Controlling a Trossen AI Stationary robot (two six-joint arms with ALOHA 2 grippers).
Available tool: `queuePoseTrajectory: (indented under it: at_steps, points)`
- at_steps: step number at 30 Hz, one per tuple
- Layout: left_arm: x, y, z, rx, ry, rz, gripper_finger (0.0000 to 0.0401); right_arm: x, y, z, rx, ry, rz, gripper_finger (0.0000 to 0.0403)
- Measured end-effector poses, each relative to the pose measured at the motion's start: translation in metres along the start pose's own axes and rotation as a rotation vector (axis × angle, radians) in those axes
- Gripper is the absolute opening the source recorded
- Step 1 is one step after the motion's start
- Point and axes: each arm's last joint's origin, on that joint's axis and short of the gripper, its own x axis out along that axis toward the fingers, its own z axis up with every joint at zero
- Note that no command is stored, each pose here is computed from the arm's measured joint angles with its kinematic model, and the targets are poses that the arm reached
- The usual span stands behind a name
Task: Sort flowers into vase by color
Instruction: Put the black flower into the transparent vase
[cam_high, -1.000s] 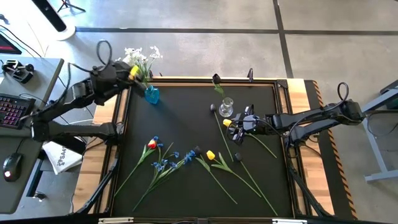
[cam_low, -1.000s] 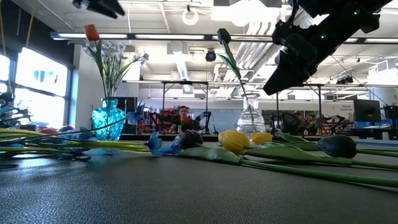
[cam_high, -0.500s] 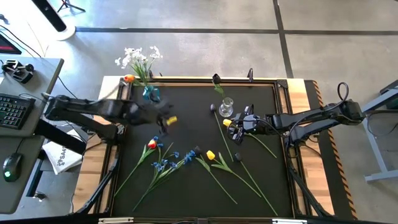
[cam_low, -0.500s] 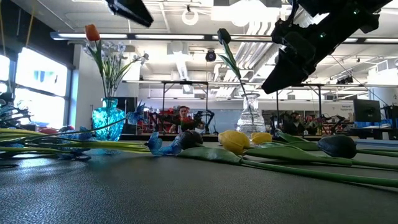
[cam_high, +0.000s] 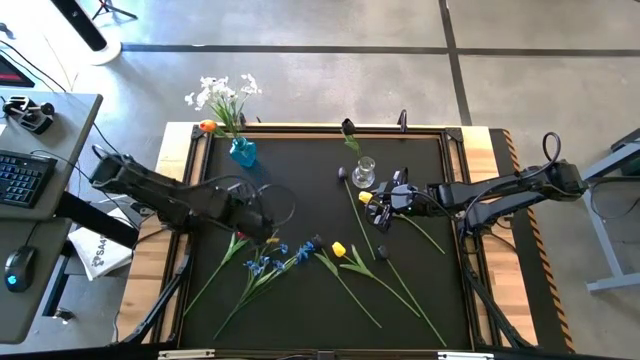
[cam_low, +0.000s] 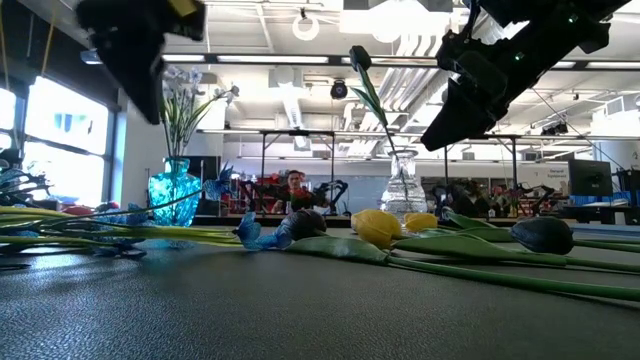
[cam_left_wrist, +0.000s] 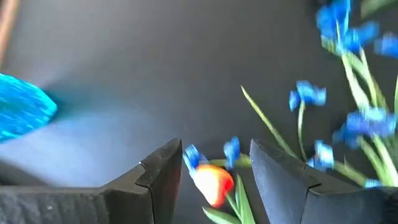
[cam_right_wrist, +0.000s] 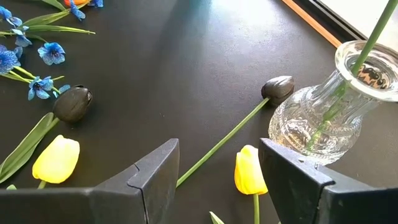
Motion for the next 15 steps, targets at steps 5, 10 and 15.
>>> queuePoseTrajectory:
  at_steps: [5, 10, 15]
  points:
    - [0.021, -0.006, -0.019, -0.064, -0.001, 0.009, 0.0179, 0.0, 0.0, -0.001, 0.005, 0.005, -0.001, 0.0216]
    - [0.047, -0.013, -0.03, -0.124, -0.089, -0.054, 0.0179, 0.0, 0.0, 0.001, 0.054, -0.013, 0.004, 0.0216]
    - [0.075, -0.017, -0.031, -0.169, -0.386, 0.016, 0.0179, 0.002, 0.002, 0.003, 0.153, -0.037, 0.009, 0.0216]
